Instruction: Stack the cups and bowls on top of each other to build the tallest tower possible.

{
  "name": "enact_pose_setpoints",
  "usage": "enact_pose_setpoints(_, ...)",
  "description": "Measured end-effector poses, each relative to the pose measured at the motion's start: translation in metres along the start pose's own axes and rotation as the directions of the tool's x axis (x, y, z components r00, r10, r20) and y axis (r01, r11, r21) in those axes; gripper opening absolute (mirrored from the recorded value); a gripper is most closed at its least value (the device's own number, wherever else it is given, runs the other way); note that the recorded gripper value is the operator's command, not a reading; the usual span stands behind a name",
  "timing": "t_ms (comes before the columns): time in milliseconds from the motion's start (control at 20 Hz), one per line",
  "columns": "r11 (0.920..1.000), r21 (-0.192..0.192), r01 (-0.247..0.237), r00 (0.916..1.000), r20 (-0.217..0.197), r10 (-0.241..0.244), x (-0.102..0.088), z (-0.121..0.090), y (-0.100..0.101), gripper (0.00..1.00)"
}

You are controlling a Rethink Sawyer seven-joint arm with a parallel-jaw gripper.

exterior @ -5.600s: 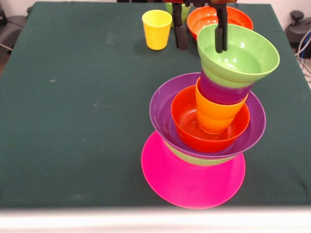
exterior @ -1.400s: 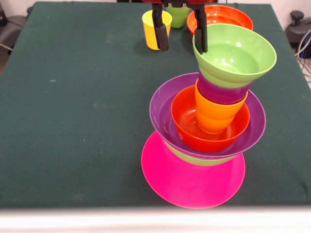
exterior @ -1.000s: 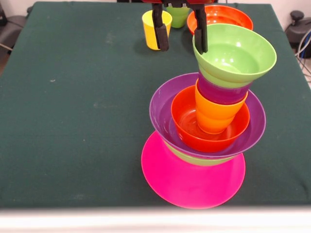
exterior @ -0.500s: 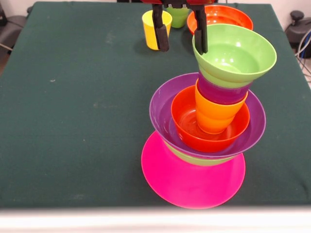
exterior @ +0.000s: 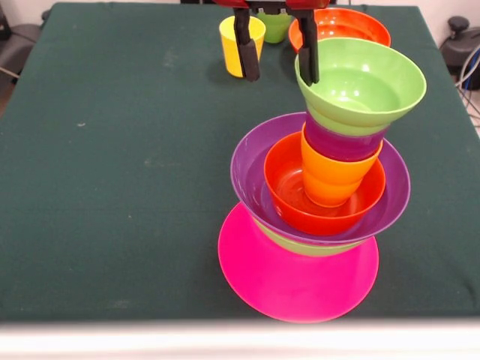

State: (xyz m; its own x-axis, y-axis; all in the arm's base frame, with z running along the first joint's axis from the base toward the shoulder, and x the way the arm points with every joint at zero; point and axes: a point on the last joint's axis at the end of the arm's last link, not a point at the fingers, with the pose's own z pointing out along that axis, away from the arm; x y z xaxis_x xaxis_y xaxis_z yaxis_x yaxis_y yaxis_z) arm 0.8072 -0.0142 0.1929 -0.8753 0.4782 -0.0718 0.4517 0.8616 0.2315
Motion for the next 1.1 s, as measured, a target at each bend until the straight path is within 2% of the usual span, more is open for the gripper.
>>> enact_pose_setpoints(700,0.9998,0.001,-0.022,0.9998,0.002,0.022,-0.007,-0.001,-0.016,1.0)
enact_pose_setpoints(1100,0.9997,0.001,-0.022,0.9997,0.002,0.022,-0.008,-0.002,-0.016,1.0)
